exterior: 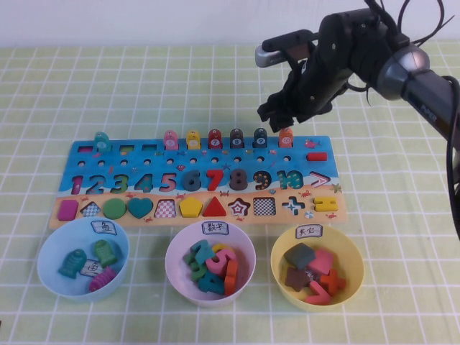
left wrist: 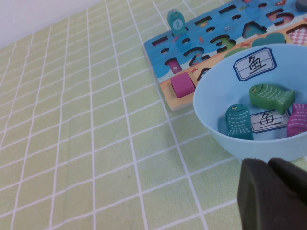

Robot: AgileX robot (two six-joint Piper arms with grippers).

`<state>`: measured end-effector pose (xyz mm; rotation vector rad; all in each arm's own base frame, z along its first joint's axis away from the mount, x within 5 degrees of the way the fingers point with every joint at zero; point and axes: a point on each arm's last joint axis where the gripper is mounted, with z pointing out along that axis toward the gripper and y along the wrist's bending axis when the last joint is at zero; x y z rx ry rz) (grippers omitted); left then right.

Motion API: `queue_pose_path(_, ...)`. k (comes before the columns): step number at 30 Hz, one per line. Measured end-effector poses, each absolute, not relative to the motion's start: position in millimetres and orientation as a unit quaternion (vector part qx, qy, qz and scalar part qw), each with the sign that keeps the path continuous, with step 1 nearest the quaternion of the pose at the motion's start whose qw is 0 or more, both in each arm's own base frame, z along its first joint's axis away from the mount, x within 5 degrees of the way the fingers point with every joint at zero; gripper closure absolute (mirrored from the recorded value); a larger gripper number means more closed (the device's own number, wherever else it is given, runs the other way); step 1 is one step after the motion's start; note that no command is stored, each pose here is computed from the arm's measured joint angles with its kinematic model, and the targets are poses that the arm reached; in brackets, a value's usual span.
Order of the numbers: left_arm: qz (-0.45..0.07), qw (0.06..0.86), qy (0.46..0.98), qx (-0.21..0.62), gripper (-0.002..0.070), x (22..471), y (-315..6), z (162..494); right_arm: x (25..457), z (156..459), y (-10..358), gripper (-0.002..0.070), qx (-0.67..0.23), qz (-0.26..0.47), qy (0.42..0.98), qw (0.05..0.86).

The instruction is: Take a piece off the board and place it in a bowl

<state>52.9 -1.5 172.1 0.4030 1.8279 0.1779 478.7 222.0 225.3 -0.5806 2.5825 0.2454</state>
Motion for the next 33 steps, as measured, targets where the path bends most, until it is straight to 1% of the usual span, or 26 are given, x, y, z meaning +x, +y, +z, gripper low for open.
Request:
queue_pose_path(5,0.076,0.590,0.785,0.173,0.0678,52.9,-1.5,172.1,480.1,220.9,222.3,0.0283,-0.212,0.088,0.944,0.238)
queue_pose_path(16,0.076,0.590,0.785,0.173,0.0678,52.9,-1.5,172.1,484.0,197.9,222.7,0.0293,-0.208,0.078,0.950,0.219)
queue_pose_path(18,0.076,0.590,0.785,0.173,0.0678,52.9,-1.5,172.1,484.1,196.9,222.3,0.0311,-0.206,0.076,0.951,0.217)
queue_pose_path(21,0.076,0.590,0.785,0.173,0.0678,52.9,-1.5,172.1,484.0,196.9,222.1,0.0367,-0.205,0.075,0.952,0.217)
queue_pose_path(22,0.076,0.590,0.785,0.173,0.0679,52.9,-1.5,172.1,483.6,196.6,221.9,0.0405,-0.205,0.075,0.952,0.214)
queue_pose_path(24,0.076,0.590,0.785,0.173,0.0679,52.9,-1.5,172.1,482.9,196.3,221.7,0.0451,-0.205,0.074,0.953,0.210)
queue_pose_path(29,0.076,0.590,0.785,0.173,0.0678,52.9,-1.5,172.1,482.0,197.0,221.3,0.0453,-0.206,0.073,0.954,0.204)
queue_pose_path(33,0.077,0.590,0.785,0.173,0.0678,52.9,-1.5,172.1,480.9,209.9,220.4,0.0454,-0.208,0.070,0.955,0.200)
